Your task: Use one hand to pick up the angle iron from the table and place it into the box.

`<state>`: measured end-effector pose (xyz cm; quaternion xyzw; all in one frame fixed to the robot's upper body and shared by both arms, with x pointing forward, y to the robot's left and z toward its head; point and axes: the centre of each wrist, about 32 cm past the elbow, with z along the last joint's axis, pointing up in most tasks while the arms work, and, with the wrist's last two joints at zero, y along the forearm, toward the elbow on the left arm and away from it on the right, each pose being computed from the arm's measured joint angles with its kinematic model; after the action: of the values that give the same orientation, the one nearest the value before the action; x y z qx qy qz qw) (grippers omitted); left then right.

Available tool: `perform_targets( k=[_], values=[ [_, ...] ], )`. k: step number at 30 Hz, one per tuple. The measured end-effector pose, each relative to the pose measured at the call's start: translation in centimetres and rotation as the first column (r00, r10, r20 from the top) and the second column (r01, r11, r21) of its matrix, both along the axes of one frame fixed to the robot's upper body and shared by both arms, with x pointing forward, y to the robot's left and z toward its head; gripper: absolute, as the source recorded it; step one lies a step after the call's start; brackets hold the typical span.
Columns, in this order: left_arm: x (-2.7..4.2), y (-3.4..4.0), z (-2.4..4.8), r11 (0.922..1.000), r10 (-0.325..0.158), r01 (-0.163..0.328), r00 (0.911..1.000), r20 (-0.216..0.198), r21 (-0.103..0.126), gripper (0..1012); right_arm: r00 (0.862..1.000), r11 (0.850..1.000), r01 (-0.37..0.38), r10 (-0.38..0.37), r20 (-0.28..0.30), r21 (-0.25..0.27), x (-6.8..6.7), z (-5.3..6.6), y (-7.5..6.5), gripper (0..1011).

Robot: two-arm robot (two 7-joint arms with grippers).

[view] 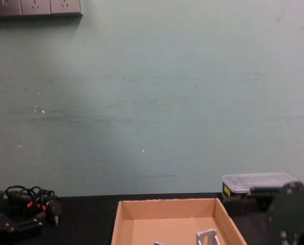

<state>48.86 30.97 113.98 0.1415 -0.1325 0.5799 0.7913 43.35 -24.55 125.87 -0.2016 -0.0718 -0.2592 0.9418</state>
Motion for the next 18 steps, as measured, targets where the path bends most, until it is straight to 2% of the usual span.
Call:
perform_targets(
  k=[8, 18],
  values=[
    [0.0, 0.0, 0.0, 1.0, 0.0, 0.0, 1.0, 0.0, 0.0, 1011, 0.997, 0.997, -0.066, 0.064, -0.049, -0.035, -1.2, -1.2, 0.8, 1003],
    [0.0, 0.0, 0.0, 1.0, 0.0, 0.0, 1.0, 0.0, 0.0, 1011, 0.991, 0.991, -0.114, 0.108, -0.079, -0.072, -1.5, -2.4, 2.0, 1002]
  ],
)
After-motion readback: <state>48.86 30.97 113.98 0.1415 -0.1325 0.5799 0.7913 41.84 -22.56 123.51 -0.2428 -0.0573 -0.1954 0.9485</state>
